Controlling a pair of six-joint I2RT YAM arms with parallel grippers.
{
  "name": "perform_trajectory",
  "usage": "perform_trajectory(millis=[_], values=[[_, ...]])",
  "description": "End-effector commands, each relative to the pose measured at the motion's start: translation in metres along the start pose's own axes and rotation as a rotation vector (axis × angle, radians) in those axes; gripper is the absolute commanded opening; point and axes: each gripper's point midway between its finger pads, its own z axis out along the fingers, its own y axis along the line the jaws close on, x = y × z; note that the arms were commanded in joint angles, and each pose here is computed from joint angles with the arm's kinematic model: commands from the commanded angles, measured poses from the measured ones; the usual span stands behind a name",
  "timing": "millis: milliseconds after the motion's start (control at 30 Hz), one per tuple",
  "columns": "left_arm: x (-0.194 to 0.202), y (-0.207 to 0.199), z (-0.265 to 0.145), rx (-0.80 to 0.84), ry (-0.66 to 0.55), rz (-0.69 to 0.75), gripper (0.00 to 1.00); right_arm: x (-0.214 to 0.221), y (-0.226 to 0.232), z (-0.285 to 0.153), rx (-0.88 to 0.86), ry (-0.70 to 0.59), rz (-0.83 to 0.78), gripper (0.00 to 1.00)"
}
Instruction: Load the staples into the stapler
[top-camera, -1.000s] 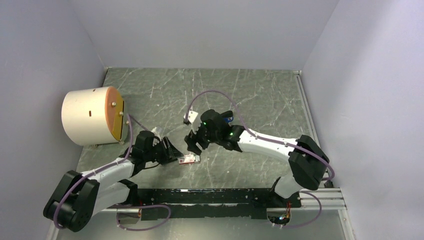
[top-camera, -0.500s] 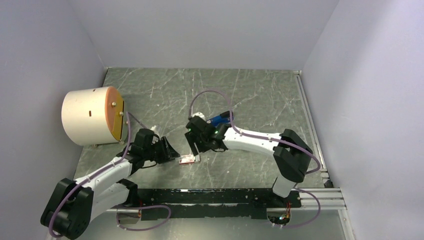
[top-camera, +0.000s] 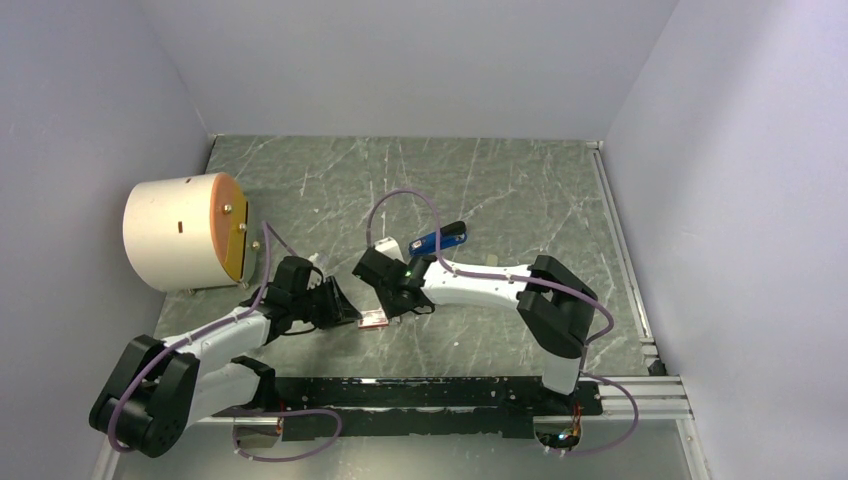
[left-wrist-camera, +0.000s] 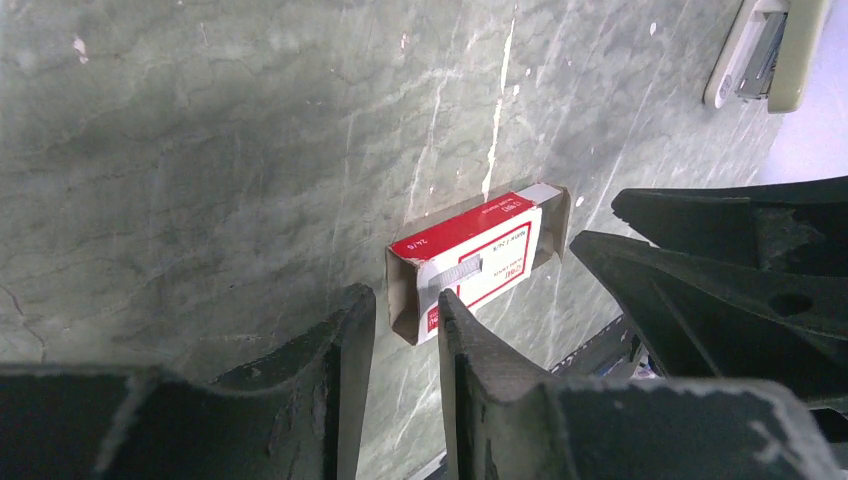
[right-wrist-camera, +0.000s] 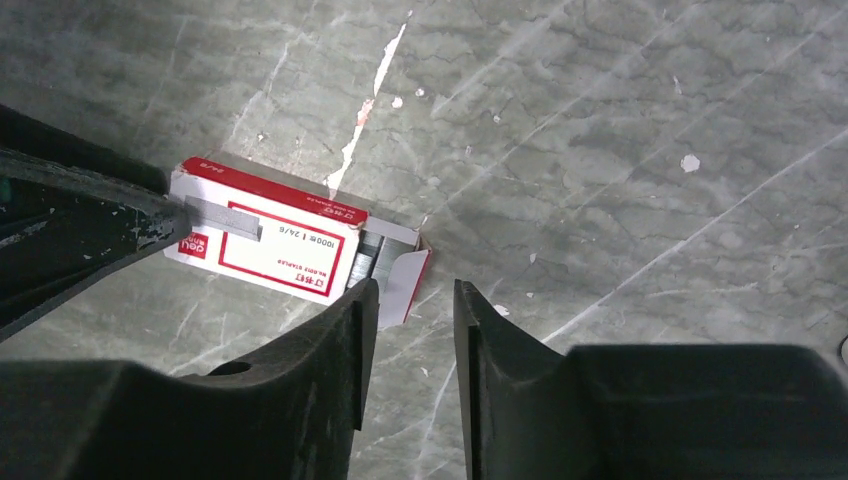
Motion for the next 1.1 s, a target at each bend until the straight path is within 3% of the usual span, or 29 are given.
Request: perform_trajectory(millis=[0,133,267,400,700,867,1067], values=[[-0.007,-0.014,-0.002,0.057,-0.018,0.033,0.36,0.003,-0.003,0.002,0.029,0.006,0.021,0.37],[-0.006,-0.013,-0.002,0.055,-0.018,0.030,0.37,0.006,-0.003,0.003,0.027,0.016,0.016,0.35],[-0.005,-0.013,-0.001,0.059,-0.012,0.029,0.39,0.009,0.001,0.005,0.005,0.033,-0.001,0.49],[-0.005,-0.013,0.000,0.062,-0.009,0.026,0.39,0.010,0.004,0.007,-0.012,0.036,-0.002,0.52],[-0.003,-0.014,-0.001,0.069,-0.006,0.016,0.32,0.020,-0.001,0.015,0.022,0.071,-0.005,0.40],[-0.002,-0.013,0.000,0.068,-0.002,0.016,0.27,0.017,-0.005,0.012,0.043,0.058,0.009,0.26],[-0.001,-0.015,0.000,0.082,0.004,0.010,0.26,0.016,-0.006,0.010,0.044,0.054,0.018,0.21]])
